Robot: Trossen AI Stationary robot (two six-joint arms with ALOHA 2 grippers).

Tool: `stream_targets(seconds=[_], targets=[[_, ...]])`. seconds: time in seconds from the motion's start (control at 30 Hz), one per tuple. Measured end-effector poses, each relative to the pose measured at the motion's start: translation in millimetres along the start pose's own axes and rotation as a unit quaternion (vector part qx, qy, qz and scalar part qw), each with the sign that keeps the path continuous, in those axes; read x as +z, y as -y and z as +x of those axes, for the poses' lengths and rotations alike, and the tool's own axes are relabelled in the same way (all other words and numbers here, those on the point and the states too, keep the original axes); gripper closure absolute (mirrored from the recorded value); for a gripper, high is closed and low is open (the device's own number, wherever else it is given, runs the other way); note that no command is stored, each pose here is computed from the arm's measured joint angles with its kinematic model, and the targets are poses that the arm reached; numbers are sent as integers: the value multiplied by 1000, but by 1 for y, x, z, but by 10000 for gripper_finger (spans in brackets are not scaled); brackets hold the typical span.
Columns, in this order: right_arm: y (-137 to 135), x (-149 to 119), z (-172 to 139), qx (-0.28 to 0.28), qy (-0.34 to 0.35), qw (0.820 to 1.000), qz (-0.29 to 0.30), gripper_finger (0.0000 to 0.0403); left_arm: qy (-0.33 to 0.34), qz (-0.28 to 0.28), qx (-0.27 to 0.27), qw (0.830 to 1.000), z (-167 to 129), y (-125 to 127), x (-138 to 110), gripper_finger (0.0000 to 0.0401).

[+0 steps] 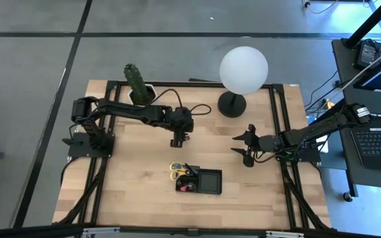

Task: Pick and place office supplies into organizer
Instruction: Put the black binder clip into the mesh desk organizer

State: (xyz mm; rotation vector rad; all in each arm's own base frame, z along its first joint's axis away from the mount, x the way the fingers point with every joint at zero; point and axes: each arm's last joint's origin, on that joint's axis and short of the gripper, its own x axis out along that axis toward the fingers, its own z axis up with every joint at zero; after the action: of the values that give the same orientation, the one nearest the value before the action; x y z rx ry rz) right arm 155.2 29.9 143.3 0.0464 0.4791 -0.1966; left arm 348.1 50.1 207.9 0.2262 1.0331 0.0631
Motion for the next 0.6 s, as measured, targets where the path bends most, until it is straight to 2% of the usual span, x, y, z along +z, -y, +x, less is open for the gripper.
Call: stream_targets(seconds=[0.1,0.3,0.6], targets=[[0,-1,0,-1,-3,1000,-2,167,-6,9,2,1000,2,0,-1,252],[0,-1,0,-1,-5,1000,-3,167,-9,65,-11,998,10,6,-1,235],[1,-2,0,-3,-11,1000,-15,167,-24,45,-25,998,23,20,-2,226]])
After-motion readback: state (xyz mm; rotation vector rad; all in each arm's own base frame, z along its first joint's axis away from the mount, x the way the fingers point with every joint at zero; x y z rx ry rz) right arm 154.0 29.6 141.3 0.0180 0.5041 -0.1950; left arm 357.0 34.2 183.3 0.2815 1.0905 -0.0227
